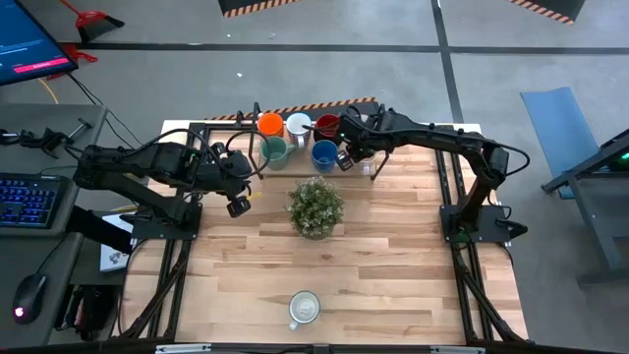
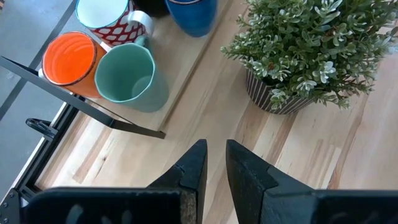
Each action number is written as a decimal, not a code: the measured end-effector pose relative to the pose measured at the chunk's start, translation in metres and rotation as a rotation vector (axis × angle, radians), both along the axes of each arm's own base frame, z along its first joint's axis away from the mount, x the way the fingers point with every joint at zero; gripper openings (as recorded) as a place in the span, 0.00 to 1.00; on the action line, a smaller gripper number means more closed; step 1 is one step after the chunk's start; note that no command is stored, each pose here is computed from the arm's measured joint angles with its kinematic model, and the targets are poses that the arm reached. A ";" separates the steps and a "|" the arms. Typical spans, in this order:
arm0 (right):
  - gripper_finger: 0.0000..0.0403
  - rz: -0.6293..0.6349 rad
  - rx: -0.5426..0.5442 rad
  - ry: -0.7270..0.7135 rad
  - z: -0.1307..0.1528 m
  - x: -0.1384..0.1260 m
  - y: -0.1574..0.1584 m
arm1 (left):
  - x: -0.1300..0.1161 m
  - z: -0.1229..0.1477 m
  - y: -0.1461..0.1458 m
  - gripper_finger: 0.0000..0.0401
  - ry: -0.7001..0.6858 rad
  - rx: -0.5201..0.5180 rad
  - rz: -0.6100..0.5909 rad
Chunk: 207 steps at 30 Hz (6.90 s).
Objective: Place coffee mugs
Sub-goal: Adjust the mugs on the shelf
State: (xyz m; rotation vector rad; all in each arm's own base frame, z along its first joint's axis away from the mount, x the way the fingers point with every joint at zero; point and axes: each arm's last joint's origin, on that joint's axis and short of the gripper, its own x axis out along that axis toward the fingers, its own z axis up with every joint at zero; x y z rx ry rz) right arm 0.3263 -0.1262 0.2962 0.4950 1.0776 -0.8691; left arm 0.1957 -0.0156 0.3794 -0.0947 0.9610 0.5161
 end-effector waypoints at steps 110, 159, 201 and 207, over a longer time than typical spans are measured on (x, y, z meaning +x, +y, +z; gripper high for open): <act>0.19 0.180 -0.001 -0.046 -0.032 0.045 -0.009 | 0.001 0.000 0.000 0.12 -0.017 -0.013 0.020; 0.27 0.140 -0.008 -0.033 0.007 0.048 -0.010 | 0.001 0.000 0.000 0.12 -0.018 -0.010 0.021; 0.27 0.109 0.022 0.019 -0.022 0.060 -0.021 | 0.001 0.000 0.000 0.12 -0.016 -0.013 0.019; 0.17 0.103 0.032 0.031 -0.026 0.061 -0.021 | 0.001 0.000 0.000 0.12 -0.016 -0.013 0.020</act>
